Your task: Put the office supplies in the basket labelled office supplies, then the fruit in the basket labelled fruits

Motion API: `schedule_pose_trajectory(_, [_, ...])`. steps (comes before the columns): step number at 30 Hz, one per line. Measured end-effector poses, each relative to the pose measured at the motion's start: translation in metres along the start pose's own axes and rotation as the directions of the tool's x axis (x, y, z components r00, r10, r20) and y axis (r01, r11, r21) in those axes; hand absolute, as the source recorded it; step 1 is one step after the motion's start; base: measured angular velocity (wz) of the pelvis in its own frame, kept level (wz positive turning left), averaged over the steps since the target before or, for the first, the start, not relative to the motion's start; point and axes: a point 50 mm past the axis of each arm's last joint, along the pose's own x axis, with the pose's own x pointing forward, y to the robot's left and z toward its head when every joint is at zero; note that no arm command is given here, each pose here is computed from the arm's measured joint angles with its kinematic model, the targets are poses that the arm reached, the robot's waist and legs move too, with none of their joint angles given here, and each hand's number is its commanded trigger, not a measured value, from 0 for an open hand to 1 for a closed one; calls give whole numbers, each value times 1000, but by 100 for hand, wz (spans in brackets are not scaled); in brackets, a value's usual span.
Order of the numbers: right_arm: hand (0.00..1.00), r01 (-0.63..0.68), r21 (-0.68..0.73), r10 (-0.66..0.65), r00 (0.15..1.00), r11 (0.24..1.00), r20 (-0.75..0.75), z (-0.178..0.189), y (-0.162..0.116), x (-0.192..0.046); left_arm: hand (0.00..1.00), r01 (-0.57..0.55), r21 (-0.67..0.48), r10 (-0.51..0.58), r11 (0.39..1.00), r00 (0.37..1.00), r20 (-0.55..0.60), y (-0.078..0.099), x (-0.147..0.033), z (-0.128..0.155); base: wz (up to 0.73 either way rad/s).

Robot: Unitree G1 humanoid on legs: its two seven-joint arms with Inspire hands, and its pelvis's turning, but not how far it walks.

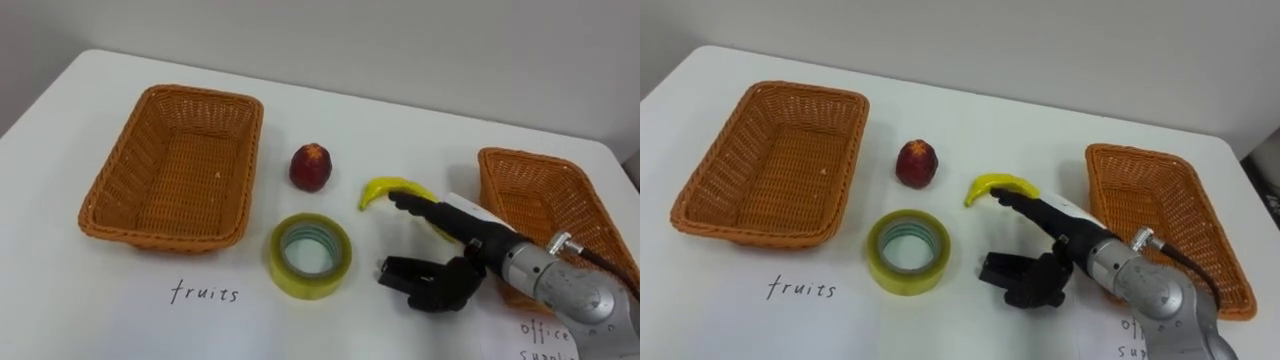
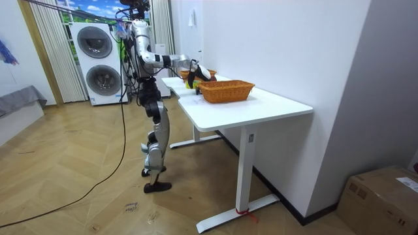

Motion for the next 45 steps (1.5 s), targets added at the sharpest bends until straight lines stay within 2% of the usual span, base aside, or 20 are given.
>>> schedule_pose_trajectory(15, [0, -46, -36, 43, 995, 998, -90, -12, 8, -2, 0, -1, -5, 1, 1000, 1000, 19, 3, 2, 7, 0])
schedule_pose_trajectory(45, [0, -43, -105, 27, 988, 993, -153, -14, 7, -1, 0, 19, 12, -19, 1000, 1000, -7, 2, 1, 5, 0])
